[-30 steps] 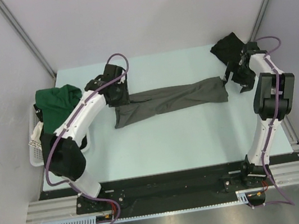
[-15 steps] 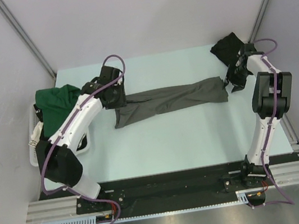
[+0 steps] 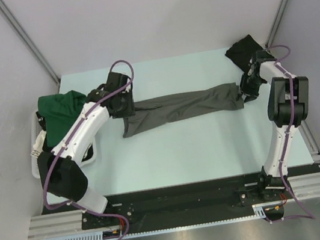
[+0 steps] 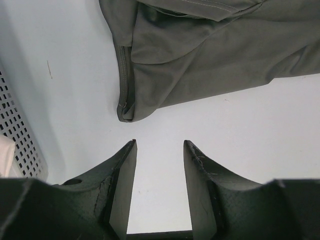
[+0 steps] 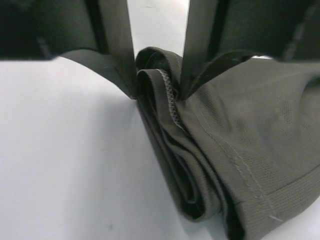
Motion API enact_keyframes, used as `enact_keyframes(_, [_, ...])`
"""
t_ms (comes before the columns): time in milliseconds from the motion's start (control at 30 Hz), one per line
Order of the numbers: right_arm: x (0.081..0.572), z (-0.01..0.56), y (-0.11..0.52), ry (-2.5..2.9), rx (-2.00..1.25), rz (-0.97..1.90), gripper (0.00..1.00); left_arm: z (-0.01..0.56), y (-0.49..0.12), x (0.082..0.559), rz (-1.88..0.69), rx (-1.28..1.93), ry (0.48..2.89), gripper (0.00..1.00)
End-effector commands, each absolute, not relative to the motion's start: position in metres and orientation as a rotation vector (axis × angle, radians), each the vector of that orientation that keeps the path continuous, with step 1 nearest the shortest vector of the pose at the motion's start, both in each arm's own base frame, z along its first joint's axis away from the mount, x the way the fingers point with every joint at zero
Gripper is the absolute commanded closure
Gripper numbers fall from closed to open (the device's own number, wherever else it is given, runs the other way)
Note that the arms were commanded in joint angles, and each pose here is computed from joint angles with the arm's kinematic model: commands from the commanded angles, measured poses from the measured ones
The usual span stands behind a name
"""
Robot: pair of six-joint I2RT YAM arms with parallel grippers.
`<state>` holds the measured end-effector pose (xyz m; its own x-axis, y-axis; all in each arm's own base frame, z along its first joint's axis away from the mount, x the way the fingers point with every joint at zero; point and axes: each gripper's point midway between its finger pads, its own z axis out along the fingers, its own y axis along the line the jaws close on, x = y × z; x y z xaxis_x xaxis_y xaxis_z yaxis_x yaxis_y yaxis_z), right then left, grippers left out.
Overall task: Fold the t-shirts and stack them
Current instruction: Rotate the tshirt 90 degrees
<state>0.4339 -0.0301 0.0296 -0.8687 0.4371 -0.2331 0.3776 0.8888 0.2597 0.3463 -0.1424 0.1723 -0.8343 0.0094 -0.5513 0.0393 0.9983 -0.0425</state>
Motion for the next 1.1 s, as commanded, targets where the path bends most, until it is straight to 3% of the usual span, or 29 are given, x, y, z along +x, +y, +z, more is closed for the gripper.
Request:
enact_keyframes(0, [0.425,0.015,-0.021,2.827,0.564,0.273,0.59,0.196,-0.140,0.346,-0.087,0.037,2.473,0.53])
enact_keyframes(33, [0.424,0.013,-0.020,2.833,0.562,0.269,0.61,0.196,-0.139,0.346,-0.085,0.038,2.471,0.53])
enact_keyframes(167, [0.418,0.007,-0.017,2.866,0.555,0.236,0.93,0.196,-0.137,0.343,-0.082,0.040,2.464,0.53])
enact_keyframes(300, [0.410,0.003,-0.017,2.900,0.560,0.183,0.99,0.197,-0.135,0.341,-0.087,0.036,2.460,0.53])
enact_keyframes(733, [0.382,0.033,0.017,2.930,0.585,0.131,1.00,0.203,-0.135,0.333,-0.126,0.064,2.446,0.53])
enact_keyframes(1067, [0.332,0.058,0.039,2.975,0.553,-0.015,1.00,0.211,-0.123,0.315,-0.102,0.121,2.422,0.53])
